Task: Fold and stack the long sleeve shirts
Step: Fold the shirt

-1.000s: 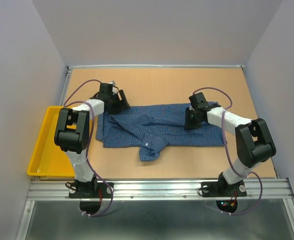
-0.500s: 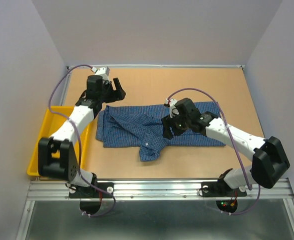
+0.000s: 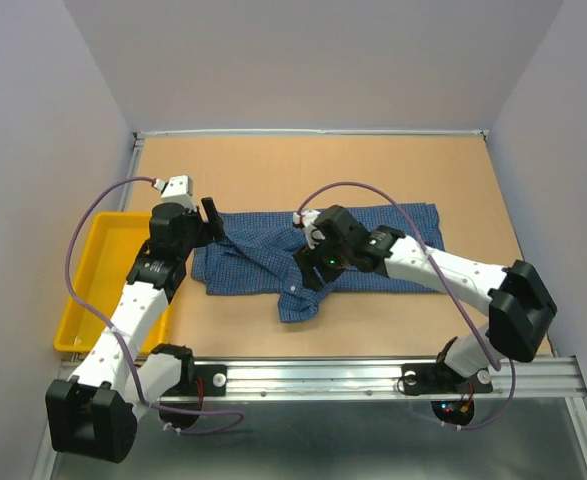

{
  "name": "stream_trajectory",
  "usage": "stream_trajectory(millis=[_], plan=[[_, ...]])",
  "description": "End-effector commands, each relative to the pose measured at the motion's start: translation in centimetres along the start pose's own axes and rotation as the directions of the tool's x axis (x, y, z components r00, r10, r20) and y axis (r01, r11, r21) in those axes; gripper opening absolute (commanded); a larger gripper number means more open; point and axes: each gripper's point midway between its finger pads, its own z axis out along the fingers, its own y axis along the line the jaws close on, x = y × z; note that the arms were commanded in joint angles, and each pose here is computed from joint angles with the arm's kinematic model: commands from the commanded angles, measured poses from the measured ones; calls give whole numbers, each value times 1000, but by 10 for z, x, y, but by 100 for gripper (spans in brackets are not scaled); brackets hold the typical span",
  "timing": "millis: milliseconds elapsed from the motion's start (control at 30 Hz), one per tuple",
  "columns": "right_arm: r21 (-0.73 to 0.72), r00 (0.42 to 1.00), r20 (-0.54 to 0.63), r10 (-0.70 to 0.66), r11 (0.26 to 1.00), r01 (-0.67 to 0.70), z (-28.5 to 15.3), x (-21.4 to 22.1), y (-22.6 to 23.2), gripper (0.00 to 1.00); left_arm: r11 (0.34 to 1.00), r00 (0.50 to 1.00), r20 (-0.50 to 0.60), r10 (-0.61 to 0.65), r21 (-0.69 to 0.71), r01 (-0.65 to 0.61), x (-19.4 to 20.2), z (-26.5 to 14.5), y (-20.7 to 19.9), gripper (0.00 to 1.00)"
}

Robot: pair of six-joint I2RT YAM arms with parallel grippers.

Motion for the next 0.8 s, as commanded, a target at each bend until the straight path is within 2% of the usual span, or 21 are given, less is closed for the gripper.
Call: stream_trajectory(millis=[0,133,300,367,567,767], plan=[[121,984,6,-178,977,176,10,-32,10,68,994,998,70,11,-112,-3,-16,-7,20,86],[166,958,-53,-283,943,288,24,-38,11,66,993,997,72,8,-119,0,-17,-4,20,86],[178,917,-82,-390,900,398,41,-56,8,57,990,997,80,9,-142,2,-20,-4,24,86],[186,908,-108,-405,889,419,51,-56,3,54,990,997,79,8,-144,4,-19,-4,25,86],[196,889,-101,-447,867,459,59,-74,3,53,990,997,79,6,-142,5,-18,-4,24,86],[140,878,-148,-454,870,473,76,-57,5,53,989,997,76,10,-145,2,-17,-3,25,86]])
